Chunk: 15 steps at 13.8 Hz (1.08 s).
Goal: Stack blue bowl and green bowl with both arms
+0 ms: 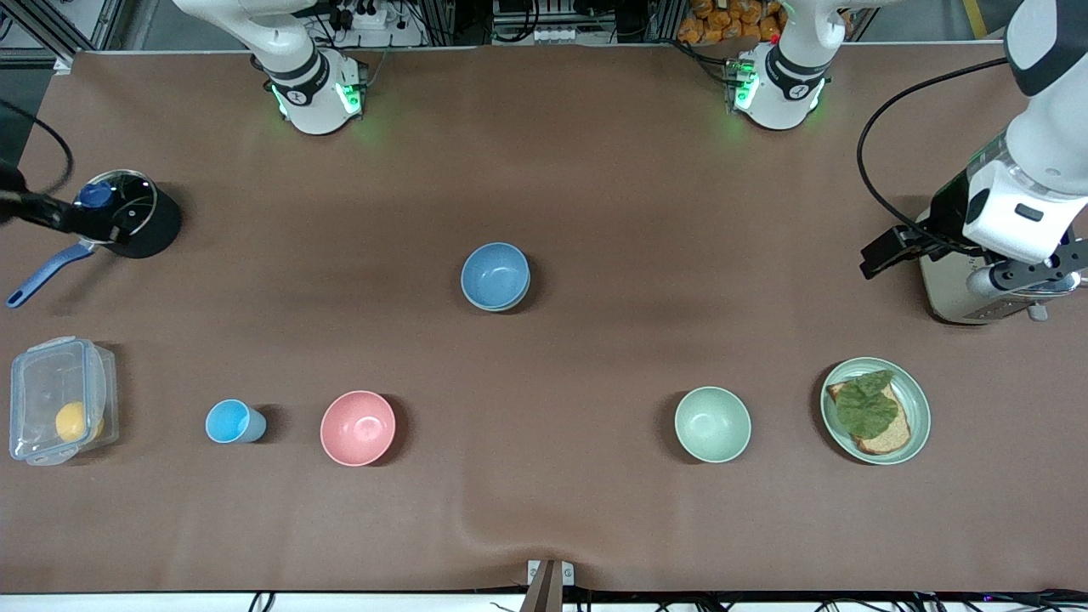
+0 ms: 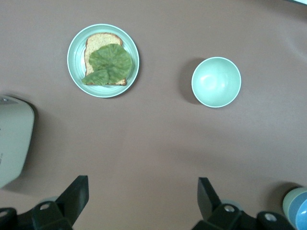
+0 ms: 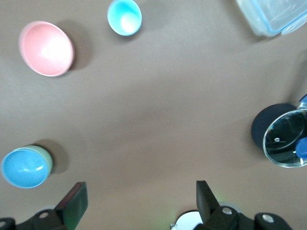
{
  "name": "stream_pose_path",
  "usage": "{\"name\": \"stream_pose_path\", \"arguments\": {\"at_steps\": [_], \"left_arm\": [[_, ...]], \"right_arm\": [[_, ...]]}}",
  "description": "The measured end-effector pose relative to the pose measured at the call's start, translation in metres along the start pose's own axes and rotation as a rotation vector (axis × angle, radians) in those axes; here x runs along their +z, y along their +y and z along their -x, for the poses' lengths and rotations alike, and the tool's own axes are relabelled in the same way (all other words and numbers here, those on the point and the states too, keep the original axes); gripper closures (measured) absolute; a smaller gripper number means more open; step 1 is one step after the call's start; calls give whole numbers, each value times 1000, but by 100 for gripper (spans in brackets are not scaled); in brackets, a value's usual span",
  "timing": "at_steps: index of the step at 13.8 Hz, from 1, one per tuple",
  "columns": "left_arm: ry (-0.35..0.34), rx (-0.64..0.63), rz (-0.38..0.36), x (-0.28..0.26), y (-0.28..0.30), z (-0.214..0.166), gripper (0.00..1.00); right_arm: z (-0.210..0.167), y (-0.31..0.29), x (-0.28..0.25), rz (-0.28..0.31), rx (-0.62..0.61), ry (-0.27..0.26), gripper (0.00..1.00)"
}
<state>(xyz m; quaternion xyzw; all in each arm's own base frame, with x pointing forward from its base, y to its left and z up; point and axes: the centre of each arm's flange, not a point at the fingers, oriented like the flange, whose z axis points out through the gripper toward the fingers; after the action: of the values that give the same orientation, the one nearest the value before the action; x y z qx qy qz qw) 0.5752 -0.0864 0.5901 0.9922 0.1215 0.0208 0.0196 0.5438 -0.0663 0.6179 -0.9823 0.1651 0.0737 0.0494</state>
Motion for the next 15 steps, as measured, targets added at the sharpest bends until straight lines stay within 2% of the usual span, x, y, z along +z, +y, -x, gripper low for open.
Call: {"name": "stream_pose_path", "arguments": {"at_steps": [3,5,9,12,15], "left_arm": [[1,69,-27,-6,-1,13,0],[-22,103,-72,-9,7,33,0],[-38,144,-107,-9,15,46,0],[-44,216,-106,-9,7,42,0],[-43,252,-103,-14,-1,40,0]], "right_arm": [[27,-5,-54,-17,-25,74,0],[32,-7,-70,-17,-30,101,0],[25,-12,-64,52,-35,121,0],[12,-21,-56,56,-46,151,0],[10,-23,-52,59,-53,153,0]]}}
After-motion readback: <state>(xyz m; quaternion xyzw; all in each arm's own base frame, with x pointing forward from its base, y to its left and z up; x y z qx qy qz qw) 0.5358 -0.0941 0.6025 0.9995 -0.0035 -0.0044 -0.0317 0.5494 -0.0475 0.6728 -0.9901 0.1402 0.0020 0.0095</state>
